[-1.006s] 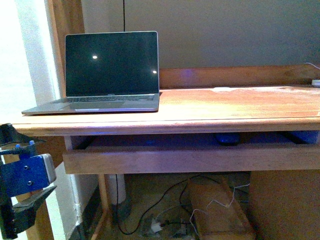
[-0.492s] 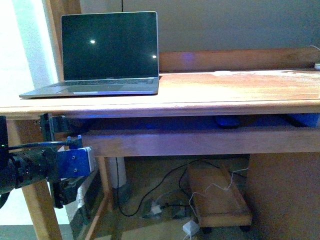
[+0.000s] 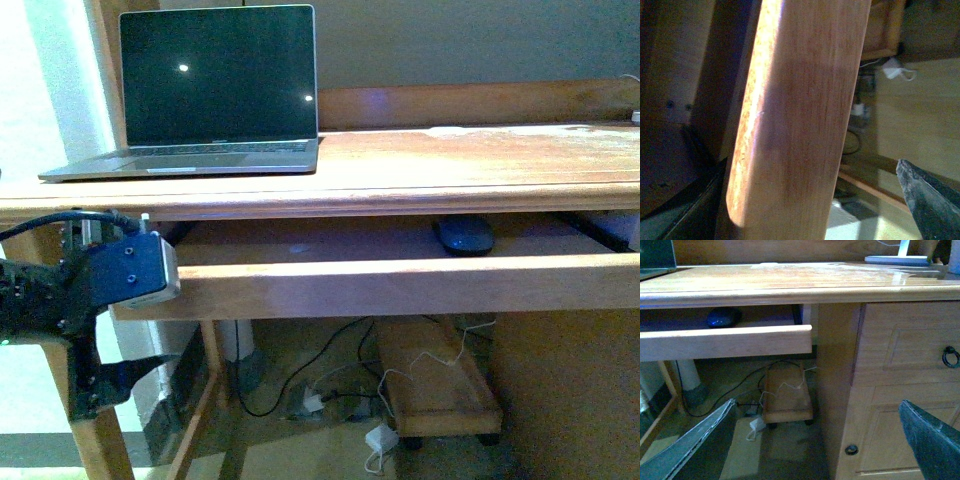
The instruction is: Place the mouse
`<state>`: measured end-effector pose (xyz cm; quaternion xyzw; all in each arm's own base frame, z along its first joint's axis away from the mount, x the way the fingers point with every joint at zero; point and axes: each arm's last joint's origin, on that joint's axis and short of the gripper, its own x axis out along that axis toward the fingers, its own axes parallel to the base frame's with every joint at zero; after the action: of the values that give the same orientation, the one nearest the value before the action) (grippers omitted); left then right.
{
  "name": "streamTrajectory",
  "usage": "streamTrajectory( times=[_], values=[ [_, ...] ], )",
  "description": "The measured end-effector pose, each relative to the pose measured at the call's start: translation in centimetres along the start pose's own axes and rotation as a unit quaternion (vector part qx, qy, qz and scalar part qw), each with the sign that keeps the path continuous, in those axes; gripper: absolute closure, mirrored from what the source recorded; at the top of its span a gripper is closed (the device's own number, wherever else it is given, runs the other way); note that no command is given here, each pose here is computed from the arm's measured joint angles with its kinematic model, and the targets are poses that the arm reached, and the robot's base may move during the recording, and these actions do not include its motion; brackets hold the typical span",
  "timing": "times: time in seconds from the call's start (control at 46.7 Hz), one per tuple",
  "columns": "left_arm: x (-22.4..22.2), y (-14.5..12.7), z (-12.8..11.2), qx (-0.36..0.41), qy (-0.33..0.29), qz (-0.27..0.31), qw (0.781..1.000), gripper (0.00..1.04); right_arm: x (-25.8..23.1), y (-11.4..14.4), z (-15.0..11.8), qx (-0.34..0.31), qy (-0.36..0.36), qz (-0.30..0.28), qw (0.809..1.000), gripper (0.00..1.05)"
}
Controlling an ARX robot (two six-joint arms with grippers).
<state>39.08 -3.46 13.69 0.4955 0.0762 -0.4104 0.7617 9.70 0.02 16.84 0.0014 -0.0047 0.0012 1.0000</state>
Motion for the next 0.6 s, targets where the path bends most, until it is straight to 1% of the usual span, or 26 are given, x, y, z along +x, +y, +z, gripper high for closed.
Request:
streamTrajectory(
  times=[0.15, 0.278, 0.471, 0.535, 0.578, 0.599],
  values=[
    [-2.3, -2.0, 1.6, -0.050, -0.031, -0.040, 0.997, 0.08, 0.0, 0.0, 0.0, 0.000, 0.000, 0.000, 1.000, 0.07],
    [-3.9, -4.1, 3.7, -0.093, -0.063, -0.070, 0.991, 0.08, 0.0, 0.0, 0.0, 0.000, 0.000, 0.000, 1.000, 0.07],
    [-6.2, -6.6, 6.8, -0.174, -0.107, -0.099, 0.974, 0.08, 0.0, 0.0, 0.0, 0.000, 0.000, 0.000, 1.000, 0.07],
    [-6.9, -7.3, 7.5, -0.196, -0.117, -0.101, 0.968, 0.08, 0.0, 0.0, 0.0, 0.000, 0.000, 0.000, 1.000, 0.07],
    [-7.5, -7.9, 8.4, -0.231, -0.127, -0.101, 0.959, 0.08, 0.0, 0.0, 0.0, 0.000, 0.000, 0.000, 1.000, 0.07],
    [-7.6, -8.1, 8.5, -0.233, -0.130, -0.100, 0.959, 0.08, 0.0, 0.0, 0.0, 0.000, 0.000, 0.000, 1.000, 0.07]
  ],
)
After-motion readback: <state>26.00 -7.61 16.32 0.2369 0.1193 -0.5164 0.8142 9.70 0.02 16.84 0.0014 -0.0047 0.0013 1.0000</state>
